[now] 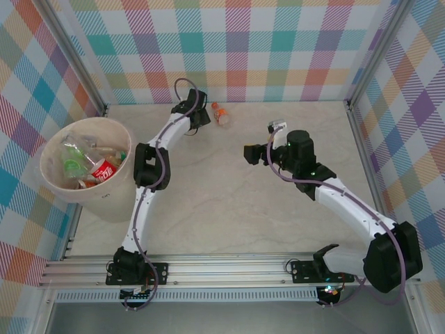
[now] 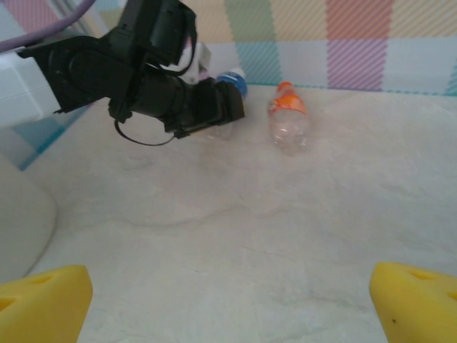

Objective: Put the plastic bottles in the bin

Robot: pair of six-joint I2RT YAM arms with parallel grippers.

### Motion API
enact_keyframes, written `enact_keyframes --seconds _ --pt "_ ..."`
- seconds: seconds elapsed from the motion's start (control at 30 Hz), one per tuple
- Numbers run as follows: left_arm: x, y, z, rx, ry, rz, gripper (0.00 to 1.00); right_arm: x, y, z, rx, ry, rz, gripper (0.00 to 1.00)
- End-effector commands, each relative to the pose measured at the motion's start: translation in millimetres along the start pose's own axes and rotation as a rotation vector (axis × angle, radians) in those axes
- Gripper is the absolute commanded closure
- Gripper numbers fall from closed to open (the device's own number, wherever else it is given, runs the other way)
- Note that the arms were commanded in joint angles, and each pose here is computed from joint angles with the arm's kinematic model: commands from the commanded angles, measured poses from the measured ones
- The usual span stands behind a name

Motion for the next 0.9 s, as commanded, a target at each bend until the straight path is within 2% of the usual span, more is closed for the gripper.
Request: enact_keyframes --seconds 0.0,0.27,0.47,0.87 --pt "61 20 -29 -0.027 -0.085 -0.108 0.43 10 12 12 0.006 0.08 -0.075 0.0" --pt "121 11 -23 -0.032 -0.098 -0.133 0.44 27 17 19 0.004 0.107 -0.116 0.0" --pt "183 6 -19 -0.034 -0.169 -0.154 0.45 38 23 26 0.023 0.146 -0.15 0.0" --pt "300 -1 12 -0.028 -0.281 -0.169 0.45 46 40 57 0.026 0.355 -0.152 0.0"
Point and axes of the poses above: each hand's point on the last joint's axis, 136 mm out from that joint toward the fingers, its own x axis back along the fingers, its own z axis along the line the jaws close on, y = z × x, the point moved 4 cm from there along x, back along the fingers, and after that the axes turned 11 degrees about x, right-handed, at the moved point
